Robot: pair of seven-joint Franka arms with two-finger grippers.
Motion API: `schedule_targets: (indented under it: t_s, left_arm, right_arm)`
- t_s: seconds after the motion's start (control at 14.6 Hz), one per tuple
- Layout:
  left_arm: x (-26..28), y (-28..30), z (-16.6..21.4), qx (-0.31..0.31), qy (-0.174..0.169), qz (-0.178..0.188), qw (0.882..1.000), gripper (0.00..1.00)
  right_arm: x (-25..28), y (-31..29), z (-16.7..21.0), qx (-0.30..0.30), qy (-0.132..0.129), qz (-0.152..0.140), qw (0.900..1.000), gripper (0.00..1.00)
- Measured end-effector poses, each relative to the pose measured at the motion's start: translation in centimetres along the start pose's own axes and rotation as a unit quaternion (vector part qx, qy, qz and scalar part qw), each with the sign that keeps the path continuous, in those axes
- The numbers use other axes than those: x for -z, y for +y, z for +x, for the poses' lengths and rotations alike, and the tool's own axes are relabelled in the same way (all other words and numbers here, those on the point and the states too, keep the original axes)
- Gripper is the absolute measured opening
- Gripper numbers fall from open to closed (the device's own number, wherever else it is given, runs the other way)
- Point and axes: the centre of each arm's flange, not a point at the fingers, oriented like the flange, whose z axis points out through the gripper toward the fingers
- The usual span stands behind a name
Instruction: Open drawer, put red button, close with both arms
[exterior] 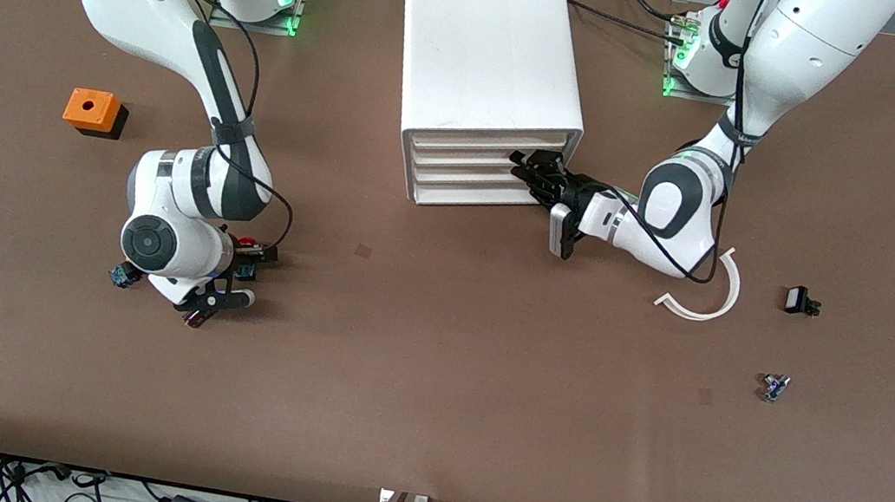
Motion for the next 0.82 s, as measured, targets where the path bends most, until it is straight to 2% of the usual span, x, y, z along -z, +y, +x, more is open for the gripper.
schedule_targets:
  t_s: [0.07, 0.41, 0.55, 0.82]
  left_arm:
    - [0.0, 0.2, 0.2, -0.003, 0.001, 0.0, 1.0, 0.15]
    - [1.3, 0.3, 1.9, -0.02, 0.017, 0.013, 1.0, 0.14]
    - [3.2, -0.8, 3.8, -0.028, 0.035, 0.021, 0.999, 0.14]
    - [6.7, -3.0, 7.8, -0.049, 0.062, 0.022, 0.997, 0.14]
  right_arm:
    - [-0.1, 0.0, 0.0, 0.0, -0.001, 0.0, 1.0, 0.98]
    - [-0.3, 0.0, 0.0, 0.0, -0.002, 0.0, 1.0, 0.43]
    - [0.2, 0.0, 0.3, 0.001, 0.005, -0.001, 1.0, 0.41]
    - [6.4, -0.3, 2.3, 0.008, 0.051, -0.001, 0.999, 0.41]
